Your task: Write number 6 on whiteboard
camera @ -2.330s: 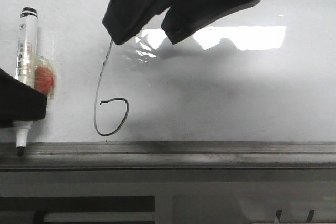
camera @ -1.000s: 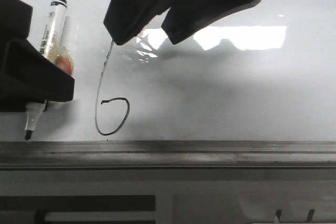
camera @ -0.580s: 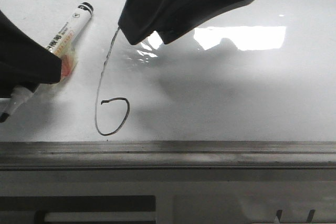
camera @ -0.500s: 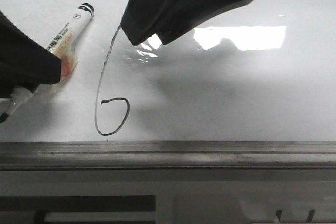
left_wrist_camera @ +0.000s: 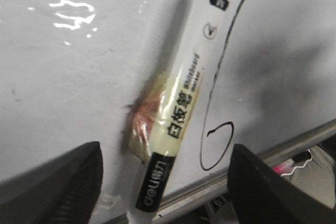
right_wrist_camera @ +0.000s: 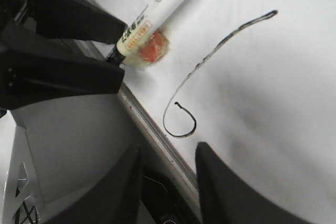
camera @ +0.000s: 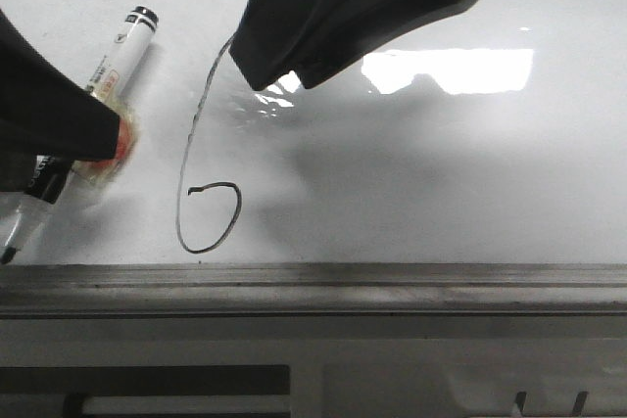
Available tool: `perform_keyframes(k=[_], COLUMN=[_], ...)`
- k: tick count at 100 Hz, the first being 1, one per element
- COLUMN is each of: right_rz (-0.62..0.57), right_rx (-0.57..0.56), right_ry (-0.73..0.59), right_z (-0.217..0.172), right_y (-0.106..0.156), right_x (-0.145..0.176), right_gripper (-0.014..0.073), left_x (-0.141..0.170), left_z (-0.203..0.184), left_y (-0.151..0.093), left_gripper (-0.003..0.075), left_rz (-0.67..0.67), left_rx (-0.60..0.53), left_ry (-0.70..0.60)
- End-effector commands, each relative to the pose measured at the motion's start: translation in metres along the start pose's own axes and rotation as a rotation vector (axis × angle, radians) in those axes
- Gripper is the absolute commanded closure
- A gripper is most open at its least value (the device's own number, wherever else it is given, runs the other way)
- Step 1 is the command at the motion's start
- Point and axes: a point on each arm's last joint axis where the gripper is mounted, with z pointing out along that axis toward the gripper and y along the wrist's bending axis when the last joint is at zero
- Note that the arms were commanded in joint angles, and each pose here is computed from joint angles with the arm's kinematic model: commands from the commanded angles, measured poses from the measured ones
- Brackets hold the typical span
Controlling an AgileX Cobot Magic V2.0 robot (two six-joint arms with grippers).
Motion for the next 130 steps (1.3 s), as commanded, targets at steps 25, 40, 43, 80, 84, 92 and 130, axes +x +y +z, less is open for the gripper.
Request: perform_keyframes(k=[25, 40, 43, 80, 84, 92, 130], right_rz=[-0.010, -0.022, -0.024, -0.048, -0.048, -0.046, -0.058], right_rx=[0.013, 0.017, 0.017, 0.060, 0.067, 0.084, 0.164], right_ry=[-0.117, -0.154, -0.165, -0.392, -0.419, -0.483, -0.716], right_z=[-0.018, -0.030, -0.034, -0.083, -0.088, -0.096, -0.118], right_y=[0.001, 0.003, 0.003, 0.008, 0.008, 0.007, 0.001], right_x=[-0.017, -0.018, -0.018, -0.003, 0.003, 0.013, 0.087], right_gripper=[0.0379, 0.0396, 0.0420, 0.0657, 0.0657, 0.0657, 0.0658], left_x=[-0.014, -0.013, -0.014, -0.014, -0.012, -0.008, 0.027], left_z=[-0.014, -0.035, -0.041, -0.122, -0.128, -0.137, -0.139], left_y=[-0.006, -0.010, -0.011, -0.016, -0.015, -0.013, 0.005], left_gripper=[0.0245, 0.0250, 0.0253, 0.0741, 0.0741, 0.0741, 0.0741], left_rz=[0.000, 0.010, 0.020, 0.119, 0.135, 0.181, 0.201], left_rx=[0.034, 0.078, 0.088, 0.231, 0.238, 0.240, 0.256], left_ry=[-0.091, -0.110, -0.125, -0.460, -0.491, -0.536, -0.588])
